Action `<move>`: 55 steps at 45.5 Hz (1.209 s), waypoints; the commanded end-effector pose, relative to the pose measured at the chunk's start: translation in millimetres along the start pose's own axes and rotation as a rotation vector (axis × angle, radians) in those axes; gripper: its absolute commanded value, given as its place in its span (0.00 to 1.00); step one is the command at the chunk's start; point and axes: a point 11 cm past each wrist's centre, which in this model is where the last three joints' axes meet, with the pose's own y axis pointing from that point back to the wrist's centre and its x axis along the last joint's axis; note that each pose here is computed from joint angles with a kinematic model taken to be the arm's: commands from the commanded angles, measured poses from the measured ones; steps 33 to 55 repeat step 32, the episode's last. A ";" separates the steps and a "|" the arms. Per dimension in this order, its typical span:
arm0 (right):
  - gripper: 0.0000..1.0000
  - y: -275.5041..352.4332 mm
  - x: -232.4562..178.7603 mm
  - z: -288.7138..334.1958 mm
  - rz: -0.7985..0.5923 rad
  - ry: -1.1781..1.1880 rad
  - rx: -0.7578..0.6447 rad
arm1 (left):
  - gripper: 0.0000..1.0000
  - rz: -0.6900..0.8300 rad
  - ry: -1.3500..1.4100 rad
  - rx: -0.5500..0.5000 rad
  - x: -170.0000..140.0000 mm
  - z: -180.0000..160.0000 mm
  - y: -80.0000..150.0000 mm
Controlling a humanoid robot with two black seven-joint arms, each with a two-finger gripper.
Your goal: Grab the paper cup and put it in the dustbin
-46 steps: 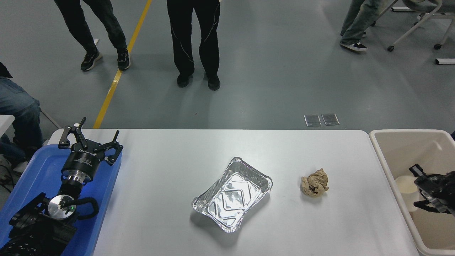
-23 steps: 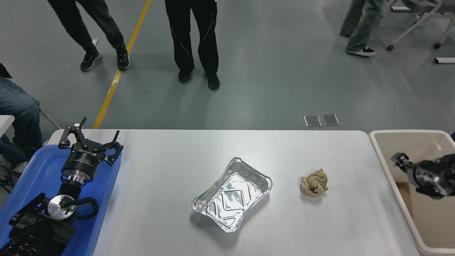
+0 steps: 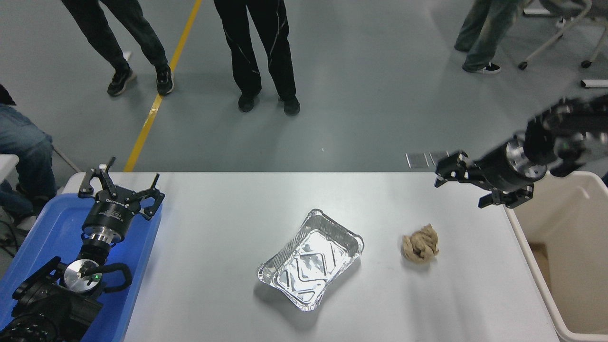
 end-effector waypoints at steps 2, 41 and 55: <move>1.00 74.8 -35.4 -39.5 -0.060 0.185 -0.081 | 0.99 0.001 0.000 -0.001 0.3 0.1 0.3; 1.00 104.3 -58.1 -64.9 -0.027 0.268 -0.094 | 0.99 0.001 0.000 -0.001 0.3 0.1 0.3; 1.00 104.3 -58.1 -64.9 -0.027 0.268 -0.094 | 0.99 0.001 0.000 -0.001 0.3 0.1 0.3</move>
